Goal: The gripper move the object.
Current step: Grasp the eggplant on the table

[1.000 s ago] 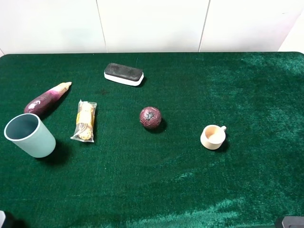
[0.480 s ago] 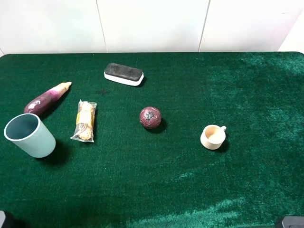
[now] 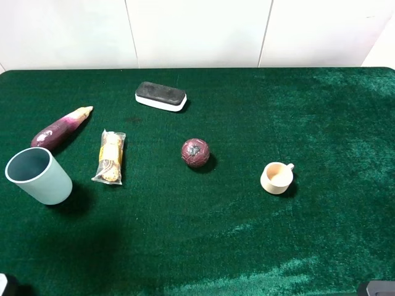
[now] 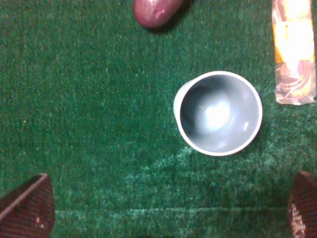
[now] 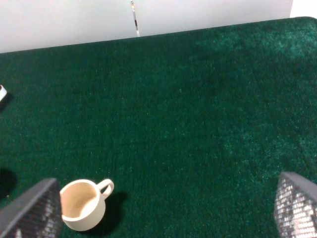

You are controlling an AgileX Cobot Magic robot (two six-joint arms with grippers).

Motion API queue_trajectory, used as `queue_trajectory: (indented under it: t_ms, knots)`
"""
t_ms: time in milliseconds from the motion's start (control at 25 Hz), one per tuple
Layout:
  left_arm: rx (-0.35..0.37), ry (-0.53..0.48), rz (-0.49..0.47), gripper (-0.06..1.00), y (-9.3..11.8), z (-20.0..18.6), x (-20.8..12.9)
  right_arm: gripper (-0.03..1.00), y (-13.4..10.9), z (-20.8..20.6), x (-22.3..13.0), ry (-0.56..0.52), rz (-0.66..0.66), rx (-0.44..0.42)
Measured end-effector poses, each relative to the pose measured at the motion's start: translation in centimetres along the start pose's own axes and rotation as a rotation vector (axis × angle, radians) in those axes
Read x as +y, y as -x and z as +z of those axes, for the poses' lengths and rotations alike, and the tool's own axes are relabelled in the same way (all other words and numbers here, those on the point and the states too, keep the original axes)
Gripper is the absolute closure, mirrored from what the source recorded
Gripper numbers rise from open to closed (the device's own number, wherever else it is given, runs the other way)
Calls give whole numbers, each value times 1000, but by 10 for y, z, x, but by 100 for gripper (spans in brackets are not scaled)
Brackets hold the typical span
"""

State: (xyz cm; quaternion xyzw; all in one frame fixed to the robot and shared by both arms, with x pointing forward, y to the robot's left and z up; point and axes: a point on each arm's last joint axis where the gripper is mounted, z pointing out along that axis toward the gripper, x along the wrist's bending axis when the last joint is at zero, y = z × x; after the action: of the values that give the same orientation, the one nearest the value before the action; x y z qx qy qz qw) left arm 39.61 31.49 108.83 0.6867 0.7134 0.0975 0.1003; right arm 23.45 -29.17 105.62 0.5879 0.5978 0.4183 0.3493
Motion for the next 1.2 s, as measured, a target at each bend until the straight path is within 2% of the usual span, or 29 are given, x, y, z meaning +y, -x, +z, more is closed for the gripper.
queue_trajectory:
  t_ms: [560, 1200]
  knots:
    - [-7, -71, 148, -1, -6, 63, 62, 32, 0, 0, 0, 0, 0, 0]
    - [-3, -83, 248, -1, -11, 149, 97, 32, 0, 0, 0, 1, 0, 0]
